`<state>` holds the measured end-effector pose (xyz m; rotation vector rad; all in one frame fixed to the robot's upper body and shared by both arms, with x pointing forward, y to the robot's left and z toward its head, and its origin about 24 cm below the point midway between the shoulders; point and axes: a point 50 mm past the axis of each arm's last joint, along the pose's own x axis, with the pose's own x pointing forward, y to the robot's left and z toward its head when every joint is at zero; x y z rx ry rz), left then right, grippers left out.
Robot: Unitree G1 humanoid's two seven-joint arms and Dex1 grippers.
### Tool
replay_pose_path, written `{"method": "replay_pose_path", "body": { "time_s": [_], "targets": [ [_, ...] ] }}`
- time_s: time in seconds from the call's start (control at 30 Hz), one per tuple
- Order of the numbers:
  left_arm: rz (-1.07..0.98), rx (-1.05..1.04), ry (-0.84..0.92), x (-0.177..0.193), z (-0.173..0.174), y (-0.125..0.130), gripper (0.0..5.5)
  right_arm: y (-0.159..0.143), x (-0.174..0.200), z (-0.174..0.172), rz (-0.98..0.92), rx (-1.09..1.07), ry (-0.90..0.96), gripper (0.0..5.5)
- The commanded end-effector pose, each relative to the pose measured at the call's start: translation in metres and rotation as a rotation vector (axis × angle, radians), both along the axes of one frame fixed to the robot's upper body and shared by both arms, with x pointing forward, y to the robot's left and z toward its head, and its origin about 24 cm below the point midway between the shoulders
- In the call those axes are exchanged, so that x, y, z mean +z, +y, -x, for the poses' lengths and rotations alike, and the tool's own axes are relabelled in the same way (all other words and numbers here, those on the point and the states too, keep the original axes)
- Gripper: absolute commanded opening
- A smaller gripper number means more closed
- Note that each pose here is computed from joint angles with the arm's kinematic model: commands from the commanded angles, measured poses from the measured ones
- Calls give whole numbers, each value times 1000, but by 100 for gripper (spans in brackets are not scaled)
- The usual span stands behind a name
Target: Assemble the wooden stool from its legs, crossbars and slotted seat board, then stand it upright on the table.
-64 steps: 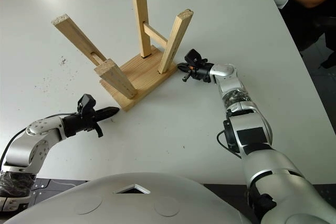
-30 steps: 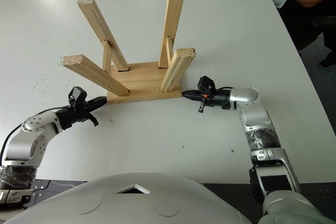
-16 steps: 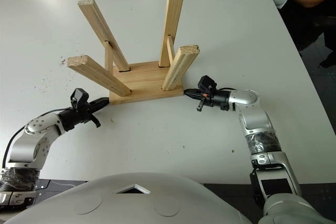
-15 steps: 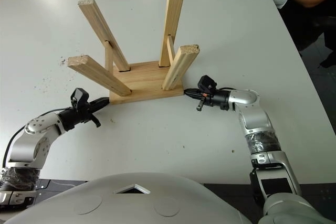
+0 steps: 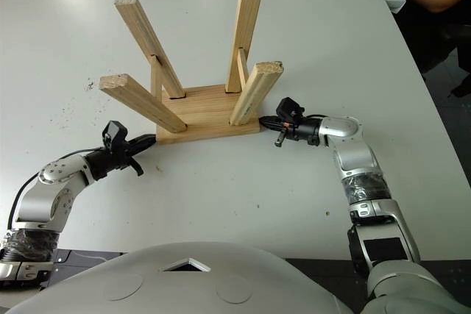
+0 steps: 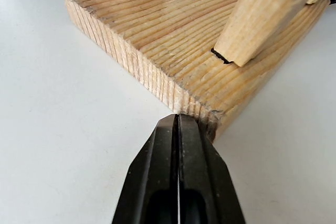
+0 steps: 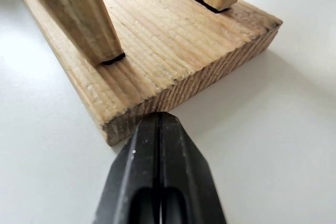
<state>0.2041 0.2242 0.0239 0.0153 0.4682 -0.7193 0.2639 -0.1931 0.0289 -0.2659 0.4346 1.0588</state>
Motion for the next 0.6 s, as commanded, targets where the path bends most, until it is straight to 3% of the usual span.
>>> {"method": "replay_pose_path", "body": {
  "time_s": [0.03, 0.27, 0.6],
  "targets": [
    [21, -70, 98, -14, 15, -15, 1, 17, 0, 9, -65, 43, 16, 0],
    [170, -212, 67, 26, 43, -36, 1, 20, 21, 34, -153, 19, 2, 0],
    [265, -272, 73, 85, 96, -46, 1, 16, 77, 114, -245, 120, 75, 0]
  ]
}}
